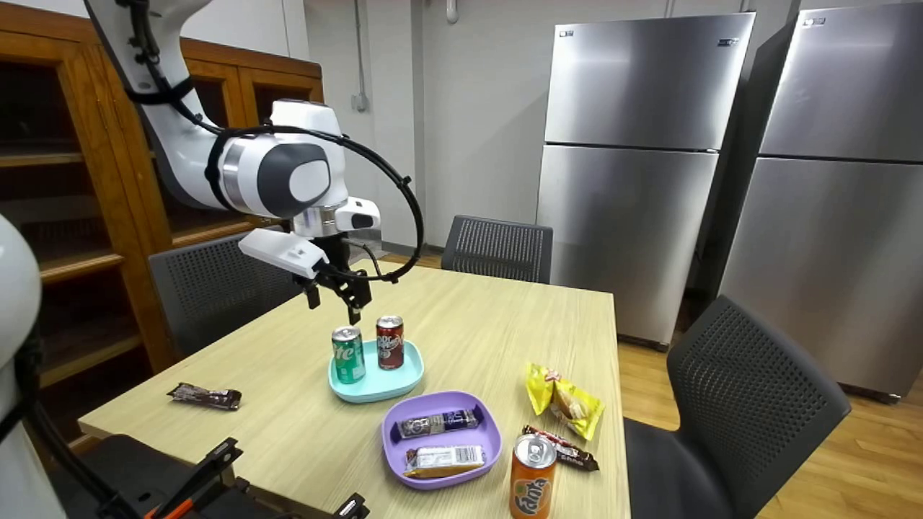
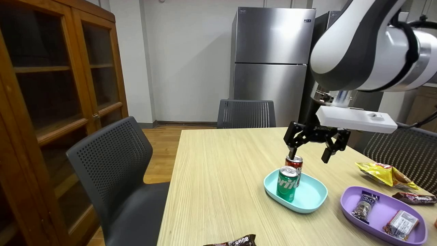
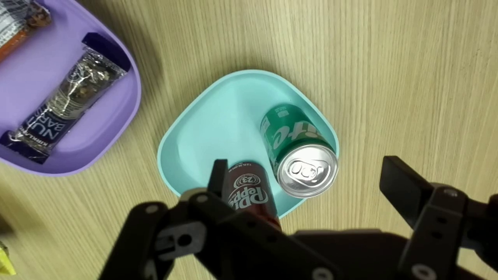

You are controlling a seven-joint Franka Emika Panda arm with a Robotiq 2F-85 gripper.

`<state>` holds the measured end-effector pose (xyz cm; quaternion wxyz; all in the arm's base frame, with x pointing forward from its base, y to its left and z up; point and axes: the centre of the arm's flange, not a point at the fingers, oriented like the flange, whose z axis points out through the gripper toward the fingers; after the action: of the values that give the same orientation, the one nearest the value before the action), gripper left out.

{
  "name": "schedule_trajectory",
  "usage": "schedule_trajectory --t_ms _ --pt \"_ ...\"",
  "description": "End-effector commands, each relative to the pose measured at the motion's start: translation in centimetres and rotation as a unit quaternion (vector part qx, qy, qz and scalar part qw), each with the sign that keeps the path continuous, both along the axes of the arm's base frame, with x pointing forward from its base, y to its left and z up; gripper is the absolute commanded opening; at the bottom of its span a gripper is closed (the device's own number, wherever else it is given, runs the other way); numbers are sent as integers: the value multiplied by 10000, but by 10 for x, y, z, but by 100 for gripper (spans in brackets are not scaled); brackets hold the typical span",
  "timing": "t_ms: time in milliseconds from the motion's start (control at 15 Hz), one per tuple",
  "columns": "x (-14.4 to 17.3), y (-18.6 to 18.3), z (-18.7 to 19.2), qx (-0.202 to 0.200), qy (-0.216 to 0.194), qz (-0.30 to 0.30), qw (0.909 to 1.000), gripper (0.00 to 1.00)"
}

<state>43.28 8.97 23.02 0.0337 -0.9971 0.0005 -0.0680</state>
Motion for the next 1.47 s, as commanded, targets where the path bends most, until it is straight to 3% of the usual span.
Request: schedule_trajectory --t_ms 0,333,667,1133,1400 --pt "-15 40 10 87 -25 178 9998 100" --pt "-36 98 9 54 10 803 9968 100" --pt "-54 143 -9 115 295 1097 9935 100" --pt "-59 168 -45 142 768 951 9924 100" --pt "-65 180 -63 -89 927 1483 9845 100"
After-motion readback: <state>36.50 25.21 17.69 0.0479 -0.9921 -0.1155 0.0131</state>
